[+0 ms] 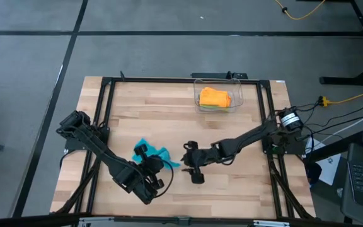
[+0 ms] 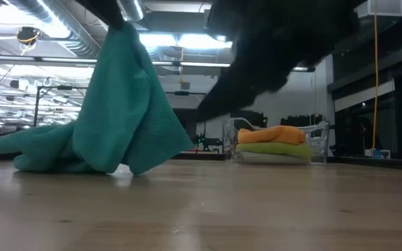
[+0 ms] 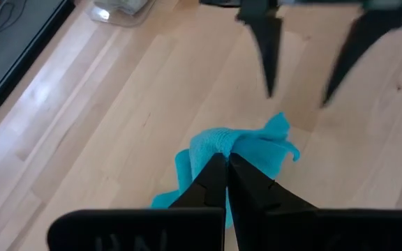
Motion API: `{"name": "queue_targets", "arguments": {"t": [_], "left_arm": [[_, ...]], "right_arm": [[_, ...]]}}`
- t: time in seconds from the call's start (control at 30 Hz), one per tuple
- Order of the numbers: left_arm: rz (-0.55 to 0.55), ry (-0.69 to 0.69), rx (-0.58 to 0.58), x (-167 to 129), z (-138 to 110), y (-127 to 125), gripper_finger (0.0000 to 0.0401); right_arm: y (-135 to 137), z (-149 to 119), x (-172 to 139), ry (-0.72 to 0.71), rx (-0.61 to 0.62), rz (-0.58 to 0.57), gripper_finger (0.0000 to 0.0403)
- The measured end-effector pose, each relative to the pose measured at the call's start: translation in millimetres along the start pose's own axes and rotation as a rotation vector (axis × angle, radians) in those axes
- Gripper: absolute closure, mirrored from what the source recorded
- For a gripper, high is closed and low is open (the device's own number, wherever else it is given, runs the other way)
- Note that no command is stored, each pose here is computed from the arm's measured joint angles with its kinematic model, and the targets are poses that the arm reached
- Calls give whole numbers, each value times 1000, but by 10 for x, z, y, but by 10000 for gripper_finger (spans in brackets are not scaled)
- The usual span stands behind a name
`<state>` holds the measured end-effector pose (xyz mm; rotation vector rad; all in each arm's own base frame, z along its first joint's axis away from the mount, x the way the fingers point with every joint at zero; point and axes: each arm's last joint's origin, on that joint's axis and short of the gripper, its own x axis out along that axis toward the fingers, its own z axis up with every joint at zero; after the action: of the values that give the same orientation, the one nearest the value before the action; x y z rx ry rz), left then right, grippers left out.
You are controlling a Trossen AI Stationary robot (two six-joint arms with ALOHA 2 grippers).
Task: Fold microfiber towels
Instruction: Fold the blue microfiber
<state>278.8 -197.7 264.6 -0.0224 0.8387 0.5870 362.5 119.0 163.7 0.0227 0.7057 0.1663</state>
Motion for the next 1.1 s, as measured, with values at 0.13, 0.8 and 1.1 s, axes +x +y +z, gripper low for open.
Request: {"name": "queue_targets", "arguments": {"t": [0.13,0.8,1.1], "left_arm": [[-1,-1,2,0,1,-2,401],[-12,-7,-10,1,8,-16,401],[-26,-16,-26,0,19,-34,401]], "right_arm": [[-8,-89,138,6,-20,-46,182],[-14,-142,311,-58,-40,-93,209],[-15,-165,341,-56,-40,-94,268]]}}
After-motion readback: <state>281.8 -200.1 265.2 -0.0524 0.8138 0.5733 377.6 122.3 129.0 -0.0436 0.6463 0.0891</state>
